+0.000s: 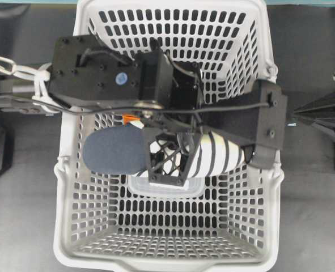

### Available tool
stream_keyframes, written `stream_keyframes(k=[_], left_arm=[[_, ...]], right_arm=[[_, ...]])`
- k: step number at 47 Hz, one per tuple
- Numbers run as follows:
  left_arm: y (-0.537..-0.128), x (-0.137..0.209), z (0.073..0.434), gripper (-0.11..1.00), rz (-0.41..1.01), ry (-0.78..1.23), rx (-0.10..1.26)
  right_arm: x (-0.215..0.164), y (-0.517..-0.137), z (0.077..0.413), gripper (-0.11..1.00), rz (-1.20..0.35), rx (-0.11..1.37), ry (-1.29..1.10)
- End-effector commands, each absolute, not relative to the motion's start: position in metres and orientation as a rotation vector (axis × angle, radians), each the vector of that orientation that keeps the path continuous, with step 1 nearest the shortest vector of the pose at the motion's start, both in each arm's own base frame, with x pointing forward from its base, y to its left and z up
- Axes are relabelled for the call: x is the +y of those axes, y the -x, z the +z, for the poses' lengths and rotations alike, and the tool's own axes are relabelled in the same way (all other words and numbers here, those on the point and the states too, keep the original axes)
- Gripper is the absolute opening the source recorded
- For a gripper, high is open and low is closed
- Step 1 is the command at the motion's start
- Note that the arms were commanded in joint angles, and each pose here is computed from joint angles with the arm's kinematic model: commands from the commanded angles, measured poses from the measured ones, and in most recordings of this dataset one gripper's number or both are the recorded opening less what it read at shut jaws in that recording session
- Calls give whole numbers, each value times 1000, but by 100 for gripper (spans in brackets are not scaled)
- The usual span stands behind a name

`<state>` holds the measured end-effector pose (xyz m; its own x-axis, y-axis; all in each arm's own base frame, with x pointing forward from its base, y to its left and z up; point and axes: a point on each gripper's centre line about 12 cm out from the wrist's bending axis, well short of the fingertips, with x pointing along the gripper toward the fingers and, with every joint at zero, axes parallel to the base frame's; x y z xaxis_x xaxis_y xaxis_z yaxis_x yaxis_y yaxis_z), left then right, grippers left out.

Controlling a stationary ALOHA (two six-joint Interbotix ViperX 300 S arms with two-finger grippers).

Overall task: Pick up the slipper from the shopping basket with the left arm.
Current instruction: 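Lift the pinched slipper upward with the left gripper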

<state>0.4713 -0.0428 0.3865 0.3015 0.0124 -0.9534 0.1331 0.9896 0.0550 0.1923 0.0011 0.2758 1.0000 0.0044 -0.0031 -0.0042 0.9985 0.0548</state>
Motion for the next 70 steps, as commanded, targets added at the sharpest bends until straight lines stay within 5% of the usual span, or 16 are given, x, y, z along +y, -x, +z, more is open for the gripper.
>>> stream_keyframes(k=[1,70], left_arm=[[-468,-44,403,4,-81,-134,1205],[-471,-47,393,4,-88,-140,1218]], right_arm=[[1,-194,278,0,5,-1,-59],[1,-194,278,0,4,-3,-59]])
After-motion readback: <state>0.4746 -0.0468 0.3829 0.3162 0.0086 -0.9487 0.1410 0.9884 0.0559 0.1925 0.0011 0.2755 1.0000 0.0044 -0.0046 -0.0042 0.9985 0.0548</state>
